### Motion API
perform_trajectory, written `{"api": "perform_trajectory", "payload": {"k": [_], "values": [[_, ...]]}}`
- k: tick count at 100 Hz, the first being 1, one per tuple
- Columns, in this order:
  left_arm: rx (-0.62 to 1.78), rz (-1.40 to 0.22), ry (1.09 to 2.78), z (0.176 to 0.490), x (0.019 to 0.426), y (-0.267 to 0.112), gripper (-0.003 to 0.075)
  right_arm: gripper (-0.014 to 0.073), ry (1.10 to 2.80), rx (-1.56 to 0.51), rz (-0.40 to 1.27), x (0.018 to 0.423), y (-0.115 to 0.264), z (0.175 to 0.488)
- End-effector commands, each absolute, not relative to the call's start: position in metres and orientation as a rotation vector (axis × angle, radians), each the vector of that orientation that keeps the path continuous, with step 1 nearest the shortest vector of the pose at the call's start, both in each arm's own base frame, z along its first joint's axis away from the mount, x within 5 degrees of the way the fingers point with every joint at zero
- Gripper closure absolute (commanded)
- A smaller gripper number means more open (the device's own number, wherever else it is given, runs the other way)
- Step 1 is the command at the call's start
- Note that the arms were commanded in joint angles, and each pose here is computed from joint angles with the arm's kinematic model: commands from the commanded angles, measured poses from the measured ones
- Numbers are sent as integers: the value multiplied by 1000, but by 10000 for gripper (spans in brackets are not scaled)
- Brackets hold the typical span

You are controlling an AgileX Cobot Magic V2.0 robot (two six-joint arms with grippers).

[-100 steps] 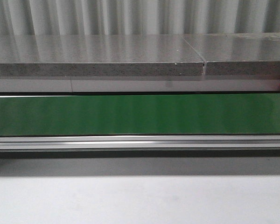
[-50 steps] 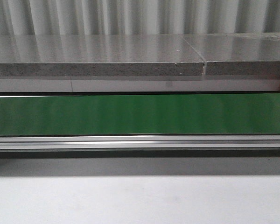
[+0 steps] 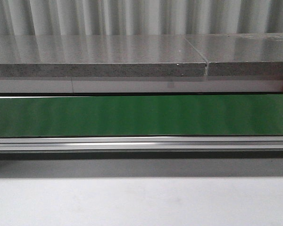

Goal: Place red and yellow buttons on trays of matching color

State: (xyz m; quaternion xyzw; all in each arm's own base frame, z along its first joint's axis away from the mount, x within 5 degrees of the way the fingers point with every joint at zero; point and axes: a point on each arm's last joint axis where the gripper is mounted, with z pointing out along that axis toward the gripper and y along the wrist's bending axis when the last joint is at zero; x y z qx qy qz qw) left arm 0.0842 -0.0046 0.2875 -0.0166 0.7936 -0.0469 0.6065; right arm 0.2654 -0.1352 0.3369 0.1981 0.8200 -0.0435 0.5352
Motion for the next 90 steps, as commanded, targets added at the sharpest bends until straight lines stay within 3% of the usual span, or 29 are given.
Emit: {"api": "perform_trajectory", "payload": {"k": [1, 35, 77, 84, 90], "values": [[-27, -125, 1736, 303, 86, -6, 741, -20, 1825, 316, -136, 260, -106, 376], [-27, -125, 1736, 303, 86, -6, 741, -19, 1722, -30, -56, 216, -28, 404], [-27, -125, 1736, 303, 86, -6, 741, -15, 1680, -87, -8, 120, -2, 365], [-27, -125, 1736, 303, 86, -6, 741, 31, 1666, -81, -1, 112, 0, 360], [-27, -125, 1736, 303, 86, -6, 741, 128, 1652, -78, -4, 107, 1, 358]]}}
